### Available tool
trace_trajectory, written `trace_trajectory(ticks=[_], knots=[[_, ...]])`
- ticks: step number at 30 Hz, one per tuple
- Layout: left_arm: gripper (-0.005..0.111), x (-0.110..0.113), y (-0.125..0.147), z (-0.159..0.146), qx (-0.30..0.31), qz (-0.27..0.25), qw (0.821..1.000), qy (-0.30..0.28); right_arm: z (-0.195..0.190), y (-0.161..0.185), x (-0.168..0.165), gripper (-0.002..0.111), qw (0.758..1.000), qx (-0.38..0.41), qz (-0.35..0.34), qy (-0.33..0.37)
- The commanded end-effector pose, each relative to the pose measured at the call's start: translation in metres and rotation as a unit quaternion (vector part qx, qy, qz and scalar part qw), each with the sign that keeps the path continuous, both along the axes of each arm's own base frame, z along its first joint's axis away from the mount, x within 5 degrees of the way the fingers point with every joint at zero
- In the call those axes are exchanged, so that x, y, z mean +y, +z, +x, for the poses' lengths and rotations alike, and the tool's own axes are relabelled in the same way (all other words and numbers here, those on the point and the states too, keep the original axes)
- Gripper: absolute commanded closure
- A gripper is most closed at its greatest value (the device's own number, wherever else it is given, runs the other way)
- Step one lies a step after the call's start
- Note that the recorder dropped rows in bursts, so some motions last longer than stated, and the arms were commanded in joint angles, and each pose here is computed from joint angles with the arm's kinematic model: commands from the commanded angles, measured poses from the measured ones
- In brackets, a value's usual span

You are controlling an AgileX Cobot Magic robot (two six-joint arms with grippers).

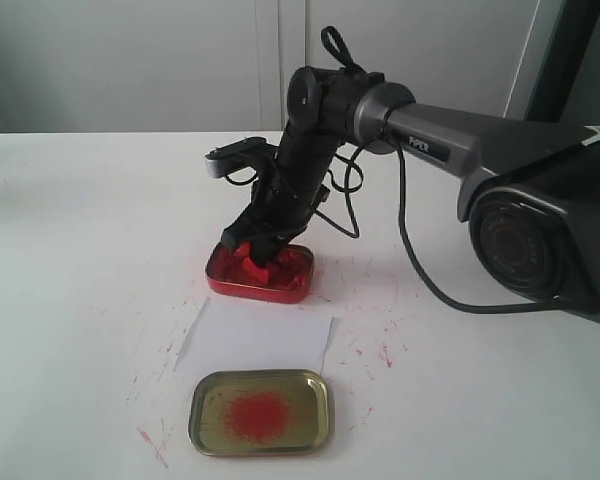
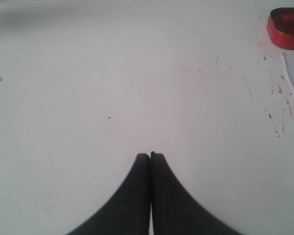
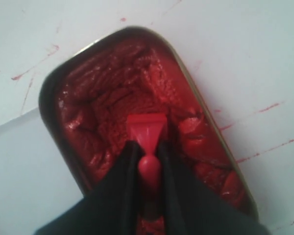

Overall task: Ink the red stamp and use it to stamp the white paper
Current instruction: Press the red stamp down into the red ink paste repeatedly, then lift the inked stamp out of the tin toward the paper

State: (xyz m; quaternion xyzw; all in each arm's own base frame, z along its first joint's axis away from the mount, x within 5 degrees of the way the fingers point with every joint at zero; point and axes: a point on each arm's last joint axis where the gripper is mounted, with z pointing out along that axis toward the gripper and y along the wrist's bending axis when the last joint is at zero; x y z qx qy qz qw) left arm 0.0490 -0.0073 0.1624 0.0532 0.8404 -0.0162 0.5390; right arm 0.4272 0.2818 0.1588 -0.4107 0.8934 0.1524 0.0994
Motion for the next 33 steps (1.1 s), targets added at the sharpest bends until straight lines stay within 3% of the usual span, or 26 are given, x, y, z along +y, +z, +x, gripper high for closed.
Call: trace_trajectory(ticks=[1, 24, 33], knots=[[0.107, 0.0, -0.002, 0.0, -0.001, -0.007, 1.0, 0.003, 0.001, 0.02, -0.003, 0.108, 1.0, -0.02, 0.017, -0.003], [0.107, 0.0, -0.002, 0.0, -0.001, -0.007, 1.0, 0.003, -0.006, 0.065, -0.007, 0.108, 0.998, -0.044, 0.037, -0.021], [0.107, 0.0, -0.002, 0.0, -0.001, -0.007, 1.0, 0.003, -0.031, 0.095, 0.008, 0.108, 0.998, -0.052, 0.034, 0.002]])
